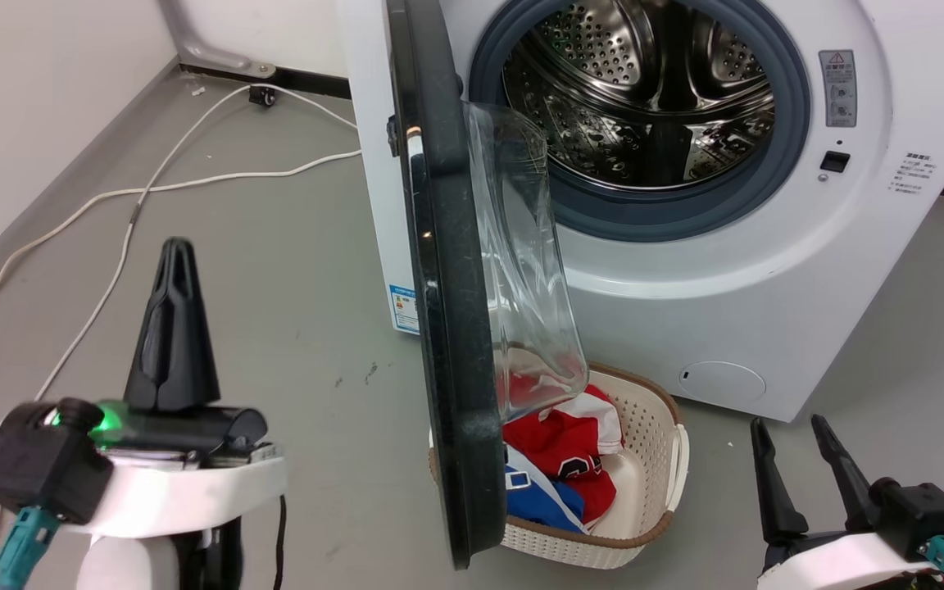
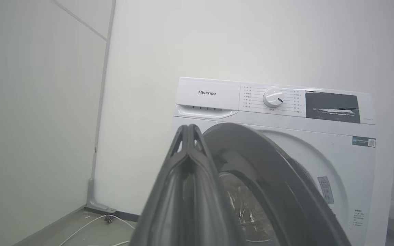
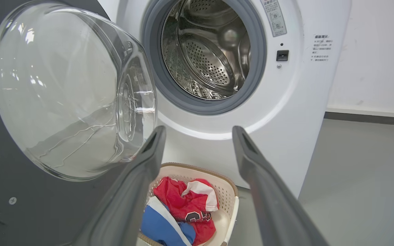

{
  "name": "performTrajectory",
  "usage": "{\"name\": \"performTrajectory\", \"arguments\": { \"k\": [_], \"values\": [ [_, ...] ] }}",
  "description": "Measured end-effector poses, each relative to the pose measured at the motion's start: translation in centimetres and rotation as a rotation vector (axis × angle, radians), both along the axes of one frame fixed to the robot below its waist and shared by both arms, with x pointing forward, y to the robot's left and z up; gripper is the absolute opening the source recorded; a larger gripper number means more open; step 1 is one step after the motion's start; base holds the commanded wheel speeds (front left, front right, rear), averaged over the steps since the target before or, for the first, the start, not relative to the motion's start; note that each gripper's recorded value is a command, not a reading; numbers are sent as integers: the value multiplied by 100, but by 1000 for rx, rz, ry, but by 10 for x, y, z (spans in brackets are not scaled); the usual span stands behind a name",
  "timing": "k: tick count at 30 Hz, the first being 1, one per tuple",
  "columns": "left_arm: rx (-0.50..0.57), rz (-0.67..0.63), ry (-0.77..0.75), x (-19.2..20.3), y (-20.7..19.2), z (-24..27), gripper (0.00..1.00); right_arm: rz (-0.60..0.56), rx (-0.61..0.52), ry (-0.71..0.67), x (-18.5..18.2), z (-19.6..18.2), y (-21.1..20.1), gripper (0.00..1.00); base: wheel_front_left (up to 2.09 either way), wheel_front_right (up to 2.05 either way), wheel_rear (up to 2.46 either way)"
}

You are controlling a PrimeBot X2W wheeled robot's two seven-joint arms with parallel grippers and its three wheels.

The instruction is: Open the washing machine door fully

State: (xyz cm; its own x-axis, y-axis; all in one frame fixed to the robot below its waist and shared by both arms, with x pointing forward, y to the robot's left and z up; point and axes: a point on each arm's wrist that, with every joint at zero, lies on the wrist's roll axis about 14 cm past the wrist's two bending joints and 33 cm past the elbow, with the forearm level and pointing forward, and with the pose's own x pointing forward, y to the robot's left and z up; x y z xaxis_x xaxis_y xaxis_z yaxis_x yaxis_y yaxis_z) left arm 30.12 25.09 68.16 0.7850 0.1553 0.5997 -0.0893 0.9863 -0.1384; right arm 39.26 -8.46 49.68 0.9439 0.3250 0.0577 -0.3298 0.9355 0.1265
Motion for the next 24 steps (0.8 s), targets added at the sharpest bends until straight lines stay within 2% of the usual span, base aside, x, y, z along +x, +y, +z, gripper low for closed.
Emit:
{"name": "performTrajectory", "arguments": {
  "k": [2,7,12,19,24],
  "values": [
    [45,-21,-35,1,-12,14,0,3,-1,2,0,0,1,100,0,0,0],
    [78,-84,-52,5,-38,21,0,9,-1,2,-1,0,3,100,0,0,0],
    [118,-225,-24,13,-88,12,0,5,-3,8,-2,-2,1,100,0,0,0],
    [160,-403,109,20,-149,-32,0,-8,-2,16,-3,-5,-3,100,0,0,0],
    [191,-477,253,24,-174,-79,0,-18,0,23,-4,-7,-7,100,0,0,0]
  ]
}}
